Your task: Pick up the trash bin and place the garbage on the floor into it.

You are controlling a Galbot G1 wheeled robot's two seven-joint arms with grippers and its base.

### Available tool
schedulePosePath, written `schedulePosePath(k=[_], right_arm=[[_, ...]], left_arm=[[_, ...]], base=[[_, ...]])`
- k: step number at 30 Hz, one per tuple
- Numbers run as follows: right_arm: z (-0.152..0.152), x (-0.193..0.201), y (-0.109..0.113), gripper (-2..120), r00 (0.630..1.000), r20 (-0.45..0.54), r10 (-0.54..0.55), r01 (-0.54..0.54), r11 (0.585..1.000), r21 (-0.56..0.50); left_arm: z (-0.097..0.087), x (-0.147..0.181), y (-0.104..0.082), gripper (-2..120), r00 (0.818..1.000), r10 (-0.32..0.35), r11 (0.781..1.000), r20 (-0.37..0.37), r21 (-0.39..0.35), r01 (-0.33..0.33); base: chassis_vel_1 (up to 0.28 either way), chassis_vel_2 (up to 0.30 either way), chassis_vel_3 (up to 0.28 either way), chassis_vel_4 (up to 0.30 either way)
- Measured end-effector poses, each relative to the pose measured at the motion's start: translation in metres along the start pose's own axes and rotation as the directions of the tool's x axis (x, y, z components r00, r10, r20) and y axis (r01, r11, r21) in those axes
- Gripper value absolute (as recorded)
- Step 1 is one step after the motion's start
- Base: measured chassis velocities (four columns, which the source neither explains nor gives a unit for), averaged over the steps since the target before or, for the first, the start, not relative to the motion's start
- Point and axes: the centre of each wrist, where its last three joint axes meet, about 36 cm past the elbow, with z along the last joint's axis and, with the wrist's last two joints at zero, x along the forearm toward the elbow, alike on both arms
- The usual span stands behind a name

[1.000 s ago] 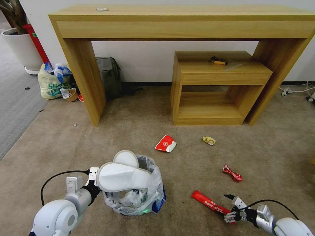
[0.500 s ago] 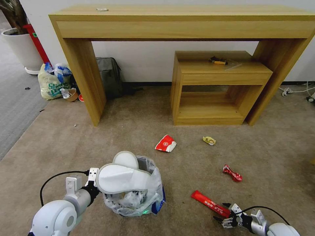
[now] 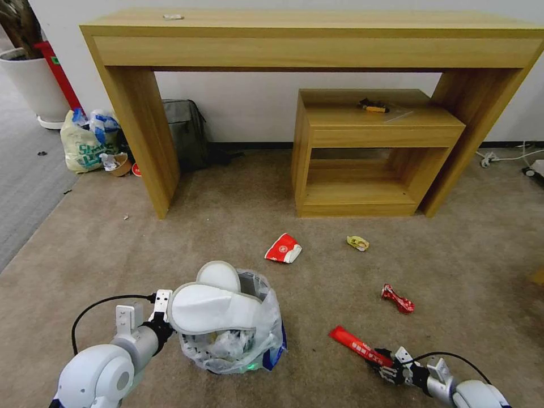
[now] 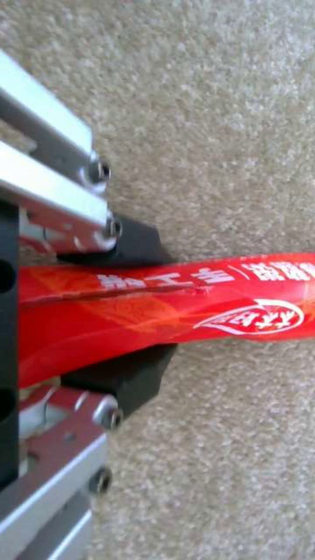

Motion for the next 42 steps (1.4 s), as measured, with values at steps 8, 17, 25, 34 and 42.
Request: schedulePosePath(k=[8, 17, 25, 34, 42], right_arm=[[-0.007, 0.006, 0.013, 4, 1.0, 0.017, -0.007, 0.006, 1.0, 0.024], [-0.055, 0.029, 0.026, 0, 0.991, 0.134, 0.003, -0.019, 0.993, 0.118], [-0.149, 0.054, 0.027, 0, 0.942, 0.335, 0.024, -0.098, 0.974, 0.206], [-0.281, 0.061, 0.063, 0, 0.84, 0.538, -0.076, -0.079, 0.963, 0.259], [-0.342, 0.04, 0.109, 0, 0.789, 0.56, -0.251, 0.054, 0.937, 0.344]], left_arm=[[0.0, 0.0, -0.001, 0, 1.0, 0.003, 1.0, 0.001, 0.002, -0.003], [0.0, 0.0, -0.001, 0, 1.0, 0.003, 1.0, 0.002, -0.001, -0.003], [-0.002, 0.0, -0.002, 0, 1.0, 0.003, 1.0, 0.004, -0.007, -0.003], [-0.003, -0.008, -0.001, 0, 1.0, 0.009, 1.0, -0.006, -0.014, -0.01], [-0.009, -0.024, -0.002, 0, 0.999, 0.045, 0.999, -0.014, -0.016, -0.046]], base=[[0.0, 0.0, 0.0, 0.0], [0.0, 0.0, 0.0, 0.0], [0.0, 0.0, 0.0, 0.0], [0.0, 0.0, 0.0, 0.0], [0.0, 0.0, 0.0, 0.0]])
